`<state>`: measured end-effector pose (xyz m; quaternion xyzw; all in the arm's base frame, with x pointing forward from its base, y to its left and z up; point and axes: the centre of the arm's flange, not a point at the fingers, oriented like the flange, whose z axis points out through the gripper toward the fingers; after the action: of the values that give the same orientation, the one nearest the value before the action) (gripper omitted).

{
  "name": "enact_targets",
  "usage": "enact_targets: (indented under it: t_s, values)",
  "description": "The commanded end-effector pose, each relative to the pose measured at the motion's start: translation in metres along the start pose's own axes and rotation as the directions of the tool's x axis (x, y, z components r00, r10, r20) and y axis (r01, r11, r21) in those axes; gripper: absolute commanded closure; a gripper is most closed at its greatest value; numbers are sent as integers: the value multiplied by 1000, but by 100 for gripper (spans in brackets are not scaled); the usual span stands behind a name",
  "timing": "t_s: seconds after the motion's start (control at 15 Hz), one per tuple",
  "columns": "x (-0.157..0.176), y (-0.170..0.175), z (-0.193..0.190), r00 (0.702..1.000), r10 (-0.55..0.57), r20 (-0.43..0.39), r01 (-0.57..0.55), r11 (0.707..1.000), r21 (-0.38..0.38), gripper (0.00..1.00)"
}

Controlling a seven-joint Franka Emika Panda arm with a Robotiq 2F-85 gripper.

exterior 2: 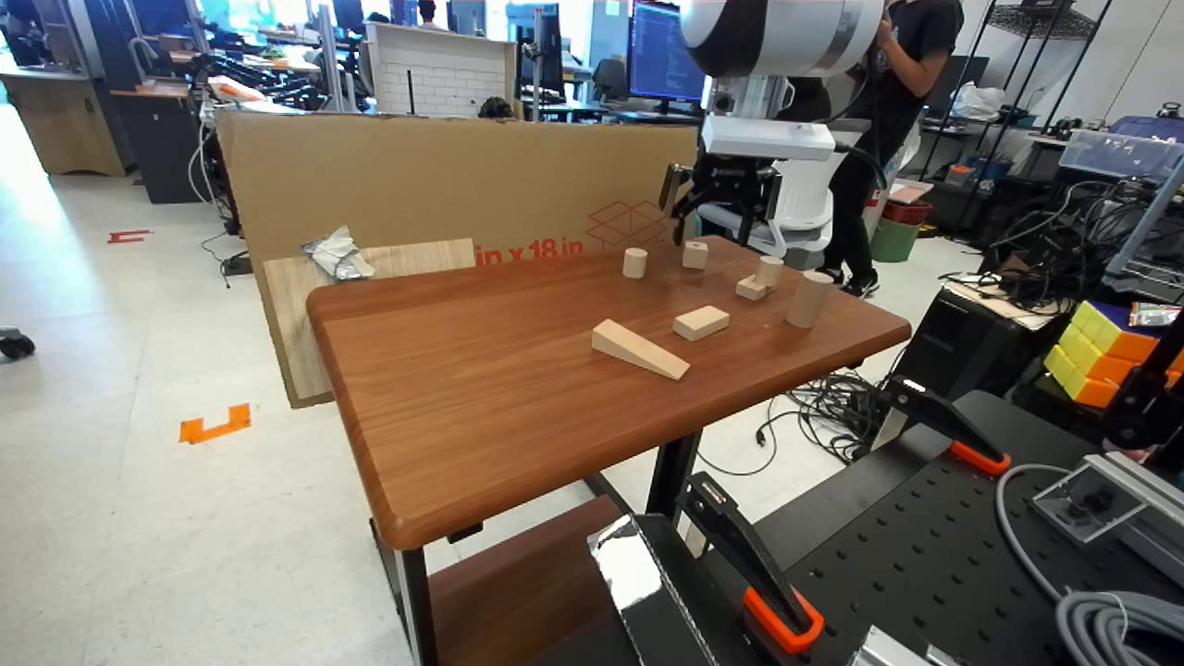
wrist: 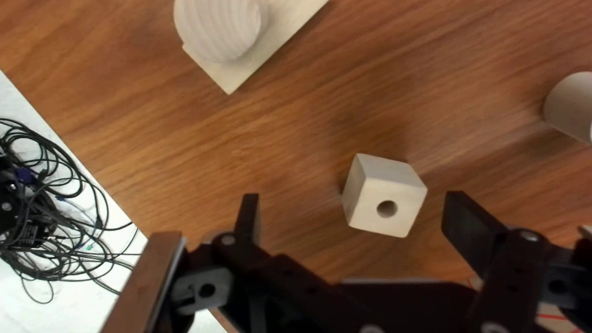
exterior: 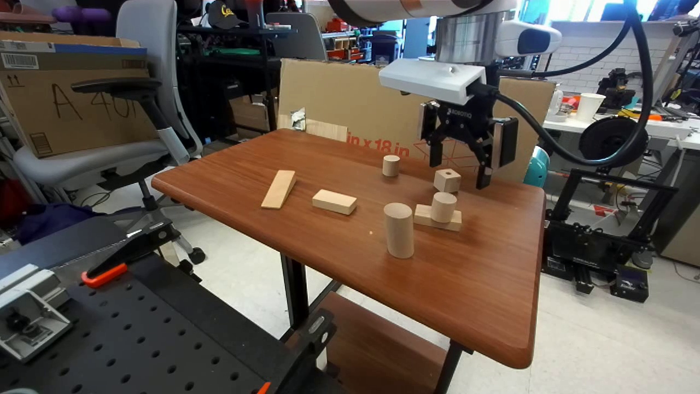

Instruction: Move the wooden cube forwards then backwards

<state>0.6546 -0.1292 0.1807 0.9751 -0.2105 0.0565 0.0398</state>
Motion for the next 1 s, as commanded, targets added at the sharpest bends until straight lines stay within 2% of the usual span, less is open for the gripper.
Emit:
enact_targets:
  t_s: [0.0,0.13,0.4,0.67,0.93]
  values:
    - [8,-4,13,1000,5,3,-5,1000,10,26]
    - [6,-5,19,1000,3,13,-3,1000,7,31]
    - [2,-9,20,1000,-12,25,12,1000,18,64]
    - [5,-17,4,999,-45,8,45,999,31,91]
    - [9,-12,-23,1000,-10,-1,10,999,48,91]
